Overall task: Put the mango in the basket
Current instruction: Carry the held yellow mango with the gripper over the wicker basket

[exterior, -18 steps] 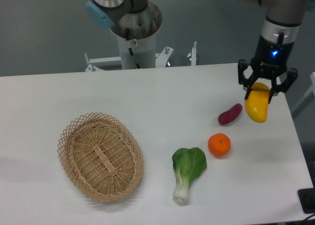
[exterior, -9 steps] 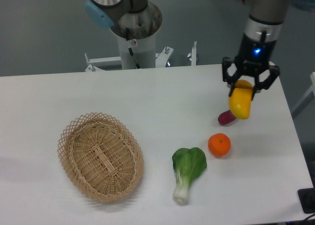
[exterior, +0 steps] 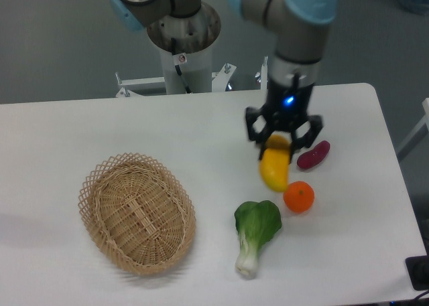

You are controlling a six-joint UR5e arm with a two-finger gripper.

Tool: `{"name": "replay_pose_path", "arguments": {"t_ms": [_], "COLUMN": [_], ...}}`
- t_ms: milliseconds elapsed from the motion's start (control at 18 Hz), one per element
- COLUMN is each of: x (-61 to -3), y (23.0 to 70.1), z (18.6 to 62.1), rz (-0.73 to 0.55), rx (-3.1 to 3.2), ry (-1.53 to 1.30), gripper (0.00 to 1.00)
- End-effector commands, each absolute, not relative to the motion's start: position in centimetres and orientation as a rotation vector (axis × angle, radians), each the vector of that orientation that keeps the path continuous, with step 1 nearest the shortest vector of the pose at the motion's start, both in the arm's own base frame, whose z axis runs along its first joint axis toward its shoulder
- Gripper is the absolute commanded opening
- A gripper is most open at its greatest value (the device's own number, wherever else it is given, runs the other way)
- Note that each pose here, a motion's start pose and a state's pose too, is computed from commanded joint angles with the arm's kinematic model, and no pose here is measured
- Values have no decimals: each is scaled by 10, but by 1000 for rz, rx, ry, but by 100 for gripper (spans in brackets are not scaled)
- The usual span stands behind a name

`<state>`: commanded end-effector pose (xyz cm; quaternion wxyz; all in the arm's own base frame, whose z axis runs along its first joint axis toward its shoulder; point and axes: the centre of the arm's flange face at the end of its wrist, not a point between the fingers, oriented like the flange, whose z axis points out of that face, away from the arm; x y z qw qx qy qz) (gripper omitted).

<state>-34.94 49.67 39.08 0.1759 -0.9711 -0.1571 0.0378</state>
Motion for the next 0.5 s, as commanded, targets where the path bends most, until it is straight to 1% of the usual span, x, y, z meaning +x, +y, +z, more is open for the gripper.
{"name": "replay_pose_path", "arguments": {"t_ms": [111,222,500], "x": [-322,-296,-238], "y": [532,556,581], "z": [371,353,318], "rz": [138,169,109], "rx": [-2742,-2752,-2815], "ry": [-504,-539,-519], "gripper": [49,49,49]}}
